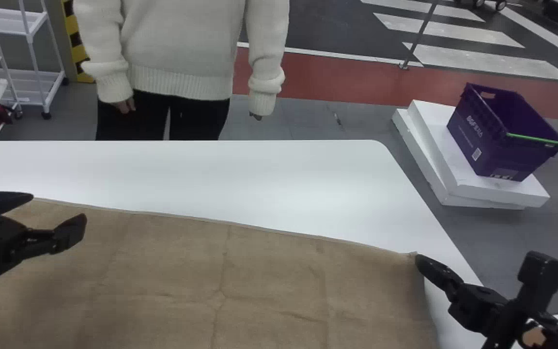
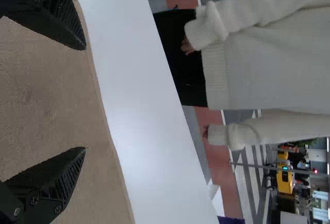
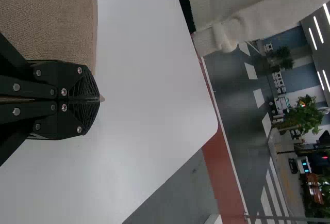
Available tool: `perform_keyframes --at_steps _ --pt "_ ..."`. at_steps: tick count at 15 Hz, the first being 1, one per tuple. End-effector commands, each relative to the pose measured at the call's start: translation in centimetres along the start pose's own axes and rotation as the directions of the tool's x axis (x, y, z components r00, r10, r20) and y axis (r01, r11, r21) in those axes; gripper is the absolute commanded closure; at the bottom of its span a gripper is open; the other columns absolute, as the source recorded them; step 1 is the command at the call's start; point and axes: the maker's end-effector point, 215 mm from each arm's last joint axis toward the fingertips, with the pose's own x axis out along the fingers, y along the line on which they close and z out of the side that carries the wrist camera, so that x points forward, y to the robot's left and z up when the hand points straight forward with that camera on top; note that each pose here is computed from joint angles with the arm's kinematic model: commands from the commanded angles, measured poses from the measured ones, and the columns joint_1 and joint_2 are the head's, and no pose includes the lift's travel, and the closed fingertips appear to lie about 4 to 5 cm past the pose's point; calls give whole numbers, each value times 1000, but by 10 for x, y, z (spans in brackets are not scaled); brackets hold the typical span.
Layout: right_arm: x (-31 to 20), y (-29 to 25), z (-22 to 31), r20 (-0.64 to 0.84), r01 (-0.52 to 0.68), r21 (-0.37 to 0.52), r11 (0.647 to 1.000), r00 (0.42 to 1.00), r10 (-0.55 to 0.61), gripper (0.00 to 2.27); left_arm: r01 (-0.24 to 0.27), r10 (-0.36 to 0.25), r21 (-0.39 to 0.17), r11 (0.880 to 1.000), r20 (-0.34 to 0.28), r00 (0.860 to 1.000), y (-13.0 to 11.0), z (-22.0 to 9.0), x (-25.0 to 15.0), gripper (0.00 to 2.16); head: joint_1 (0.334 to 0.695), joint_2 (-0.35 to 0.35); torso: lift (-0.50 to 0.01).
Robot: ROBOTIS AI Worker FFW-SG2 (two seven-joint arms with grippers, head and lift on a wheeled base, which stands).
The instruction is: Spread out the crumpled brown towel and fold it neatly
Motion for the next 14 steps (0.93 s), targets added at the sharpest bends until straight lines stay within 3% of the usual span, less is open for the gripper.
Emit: perform_keyframes --at_steps 1,5,7,8,11,14 --pt "-1 1 -1 -1 -6 -1 1000 1000 6 1166 -14 15 30 999 -22 1000 11 10 25 151 695 -240 -128" --pt "-7 -1 1 9 -10 9 1000 1000 10 1166 -50 58 76 996 -107 993 29 -9 54 205 695 -224 -128" --pt "-8 0 2 11 -19 10 1000 1000 19 1170 -91 104 176 980 -65 992 38 0 64 208 695 -216 -128" --pt "-8 0 3 14 -19 8 1000 1000 19 1170 -100 118 195 976 -83 990 44 -4 66 208 695 -208 -128" --pt "-8 0 3 16 -21 12 1000 1000 21 1166 -97 119 200 975 -103 988 49 -7 69 208 695 -202 -128" --pt "-7 1 5 20 -24 11 1000 1000 24 1166 -60 82 170 984 -124 989 51 -10 66 208 695 -199 -128"
